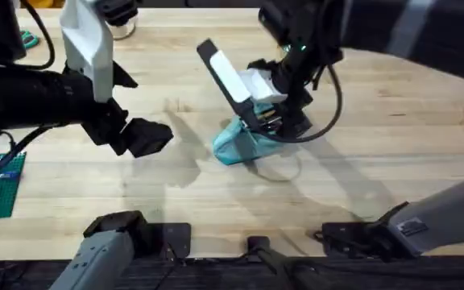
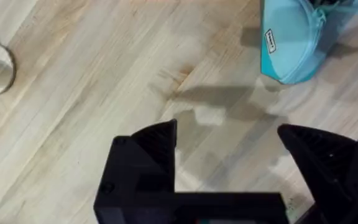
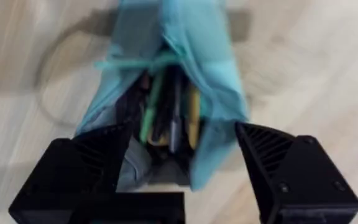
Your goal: Unzip the bag, pick up the pens from the table one at a time and place them inside, then zip the bag closed.
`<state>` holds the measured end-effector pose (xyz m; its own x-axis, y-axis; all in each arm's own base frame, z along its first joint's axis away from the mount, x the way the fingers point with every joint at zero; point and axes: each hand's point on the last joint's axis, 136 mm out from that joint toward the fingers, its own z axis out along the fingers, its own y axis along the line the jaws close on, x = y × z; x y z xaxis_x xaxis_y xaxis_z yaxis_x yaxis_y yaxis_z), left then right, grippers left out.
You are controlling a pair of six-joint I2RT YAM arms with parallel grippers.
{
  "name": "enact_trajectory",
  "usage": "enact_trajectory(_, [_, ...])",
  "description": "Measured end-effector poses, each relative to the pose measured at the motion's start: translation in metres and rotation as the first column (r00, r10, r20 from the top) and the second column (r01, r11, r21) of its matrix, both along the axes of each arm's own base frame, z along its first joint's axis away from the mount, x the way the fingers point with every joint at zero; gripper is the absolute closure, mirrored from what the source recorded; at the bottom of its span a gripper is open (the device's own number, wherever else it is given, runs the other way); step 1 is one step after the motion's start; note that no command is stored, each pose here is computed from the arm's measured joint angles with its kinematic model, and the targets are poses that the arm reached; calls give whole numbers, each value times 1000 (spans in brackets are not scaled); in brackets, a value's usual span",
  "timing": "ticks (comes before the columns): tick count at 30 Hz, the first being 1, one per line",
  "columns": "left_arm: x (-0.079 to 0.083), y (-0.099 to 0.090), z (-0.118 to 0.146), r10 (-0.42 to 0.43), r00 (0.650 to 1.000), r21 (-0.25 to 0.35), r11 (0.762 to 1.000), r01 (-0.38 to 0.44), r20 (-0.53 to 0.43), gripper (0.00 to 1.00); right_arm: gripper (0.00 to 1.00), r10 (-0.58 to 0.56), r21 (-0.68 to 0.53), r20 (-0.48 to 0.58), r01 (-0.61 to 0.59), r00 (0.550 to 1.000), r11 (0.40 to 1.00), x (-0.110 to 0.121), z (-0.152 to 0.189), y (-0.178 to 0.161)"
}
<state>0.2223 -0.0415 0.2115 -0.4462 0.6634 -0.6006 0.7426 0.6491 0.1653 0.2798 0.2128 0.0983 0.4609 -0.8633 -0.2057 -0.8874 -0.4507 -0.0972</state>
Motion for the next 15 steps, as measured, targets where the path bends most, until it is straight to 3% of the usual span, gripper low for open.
enact_trajectory(9, [-2, -19, 5, -119, 992, -73, 990, 121, 31, 8, 4, -204, 90, 76, 197, 976, 976, 2, 51, -2])
enact_trajectory(15, [4, -26, -10, -186, 982, -125, 975, 181, -34, 8, 4, -449, 174, 38, 437, 893, 883, -2, 82, -5])
